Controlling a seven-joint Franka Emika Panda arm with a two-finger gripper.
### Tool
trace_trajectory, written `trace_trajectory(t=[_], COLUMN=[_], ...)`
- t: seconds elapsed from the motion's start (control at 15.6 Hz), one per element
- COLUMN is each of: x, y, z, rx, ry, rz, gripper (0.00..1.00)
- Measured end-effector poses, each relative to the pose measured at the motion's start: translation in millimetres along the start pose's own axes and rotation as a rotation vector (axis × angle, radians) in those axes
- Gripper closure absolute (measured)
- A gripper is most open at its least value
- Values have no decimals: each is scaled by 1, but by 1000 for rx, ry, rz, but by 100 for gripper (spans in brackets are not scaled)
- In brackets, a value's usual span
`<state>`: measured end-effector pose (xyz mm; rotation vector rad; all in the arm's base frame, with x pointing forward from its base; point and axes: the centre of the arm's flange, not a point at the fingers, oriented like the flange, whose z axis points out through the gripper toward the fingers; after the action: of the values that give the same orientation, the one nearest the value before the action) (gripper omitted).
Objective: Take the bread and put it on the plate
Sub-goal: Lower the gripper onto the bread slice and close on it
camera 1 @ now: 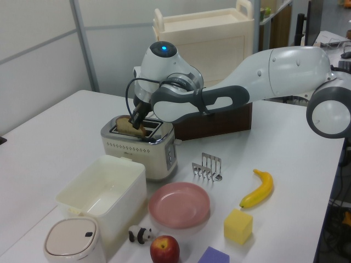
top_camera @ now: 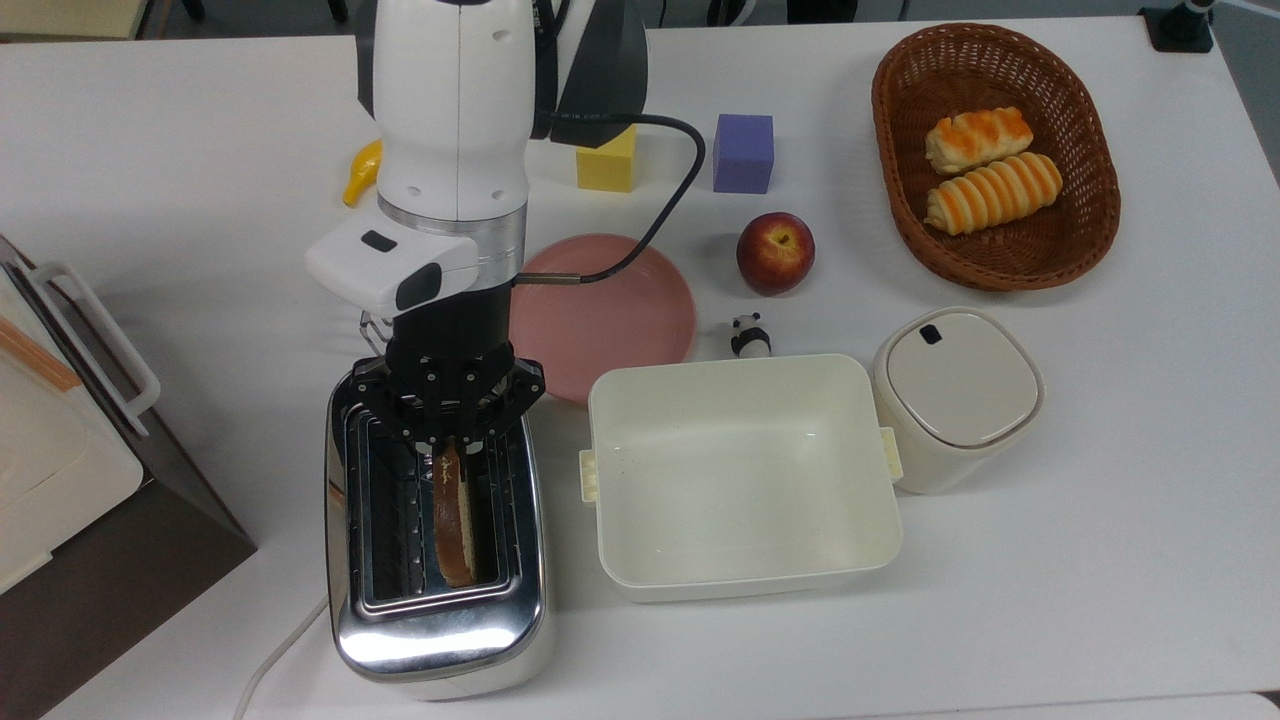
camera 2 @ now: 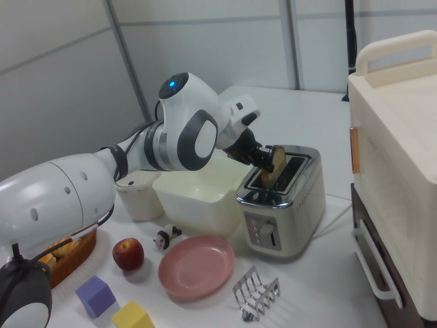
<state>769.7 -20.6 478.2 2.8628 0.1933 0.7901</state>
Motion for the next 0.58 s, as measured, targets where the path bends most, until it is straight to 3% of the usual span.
trace_trajectory(t=[0.58], x=[11], y=[-1], z=[-20], rx=[-3], ry=[36], rz=[24], gripper=[90])
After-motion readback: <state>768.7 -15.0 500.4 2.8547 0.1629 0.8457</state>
